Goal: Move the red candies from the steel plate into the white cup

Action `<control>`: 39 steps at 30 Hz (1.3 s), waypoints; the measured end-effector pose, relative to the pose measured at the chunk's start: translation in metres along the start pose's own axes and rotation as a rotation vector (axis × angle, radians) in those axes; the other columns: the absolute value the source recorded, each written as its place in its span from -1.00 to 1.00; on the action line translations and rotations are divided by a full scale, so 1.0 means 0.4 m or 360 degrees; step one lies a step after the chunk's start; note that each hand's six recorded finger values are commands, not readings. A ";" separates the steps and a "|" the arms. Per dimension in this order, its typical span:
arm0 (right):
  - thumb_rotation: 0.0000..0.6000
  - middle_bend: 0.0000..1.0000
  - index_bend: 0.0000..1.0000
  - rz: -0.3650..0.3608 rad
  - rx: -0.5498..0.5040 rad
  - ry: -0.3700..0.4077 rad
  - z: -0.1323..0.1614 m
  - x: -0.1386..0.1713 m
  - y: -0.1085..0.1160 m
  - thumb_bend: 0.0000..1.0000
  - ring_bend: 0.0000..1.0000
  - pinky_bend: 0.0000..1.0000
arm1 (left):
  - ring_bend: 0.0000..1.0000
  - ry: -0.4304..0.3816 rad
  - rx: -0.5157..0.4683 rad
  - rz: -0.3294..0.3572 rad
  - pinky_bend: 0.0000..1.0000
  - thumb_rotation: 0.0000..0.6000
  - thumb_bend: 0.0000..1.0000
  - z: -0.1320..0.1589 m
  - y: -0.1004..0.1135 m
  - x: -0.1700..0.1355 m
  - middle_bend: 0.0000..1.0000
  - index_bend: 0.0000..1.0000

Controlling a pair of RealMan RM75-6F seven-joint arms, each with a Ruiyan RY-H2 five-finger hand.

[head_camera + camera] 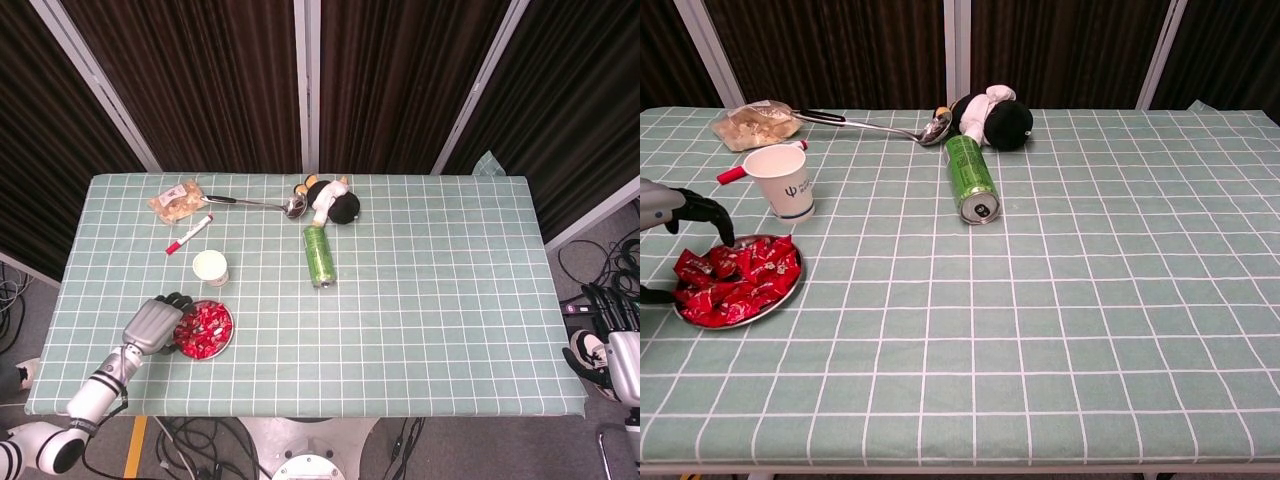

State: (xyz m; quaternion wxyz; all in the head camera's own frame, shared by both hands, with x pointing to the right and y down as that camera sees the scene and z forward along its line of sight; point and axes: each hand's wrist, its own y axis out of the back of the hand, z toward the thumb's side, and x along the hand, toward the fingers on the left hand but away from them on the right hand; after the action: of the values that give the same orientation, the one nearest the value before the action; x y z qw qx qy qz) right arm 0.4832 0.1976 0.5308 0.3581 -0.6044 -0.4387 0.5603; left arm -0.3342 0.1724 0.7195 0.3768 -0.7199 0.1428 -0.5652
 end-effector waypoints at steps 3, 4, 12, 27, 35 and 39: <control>1.00 -0.89 -0.96 0.0003 0.0001 -0.0010 -0.003 0.002 -0.001 -0.61 -1.00 -0.79 | -0.51 -0.0003 0.0016 0.0012 -0.25 1.00 -0.55 0.003 -0.004 0.011 -0.30 -0.19; 1.00 -0.89 -0.96 0.0005 0.0000 -0.0014 -0.005 0.004 -0.002 -0.61 -1.00 -0.79 | -0.51 -0.0005 0.0020 0.0013 -0.25 1.00 -0.55 0.004 -0.005 0.014 -0.29 -0.19; 1.00 -0.89 -0.96 0.0015 -0.0001 -0.0019 -0.004 0.001 -0.006 -0.61 -1.00 -0.79 | -0.38 -0.0015 0.0032 0.0014 -0.05 1.00 -0.50 0.008 -0.014 0.027 -0.20 -0.10; 1.00 -0.88 -0.96 0.0084 0.0005 -0.0008 0.006 0.006 -0.027 -0.61 -1.00 -0.79 | -0.09 -0.0031 0.0013 0.0044 0.32 1.00 -0.34 0.003 -0.038 0.047 0.09 0.12; 1.00 -0.88 -0.96 0.0158 -0.0014 0.0011 0.016 0.011 -0.059 -0.61 -1.00 -0.79 | 0.16 -0.0044 -0.0054 0.0089 0.57 1.00 -0.17 0.003 -0.033 0.049 0.33 0.26; 1.00 -0.88 -0.96 0.0139 -0.0012 0.0025 0.020 0.009 -0.054 -0.61 -1.00 -0.79 | 0.21 -0.0048 -0.0136 0.0107 0.64 1.00 -0.07 0.000 -0.029 0.051 0.39 0.31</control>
State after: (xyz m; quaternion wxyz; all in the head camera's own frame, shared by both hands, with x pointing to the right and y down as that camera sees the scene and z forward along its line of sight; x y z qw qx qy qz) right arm 0.4722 0.2083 0.5484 0.3343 -0.6287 -0.4112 0.5691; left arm -0.3302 0.1673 0.7420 0.3667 -0.7386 0.1852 -0.5345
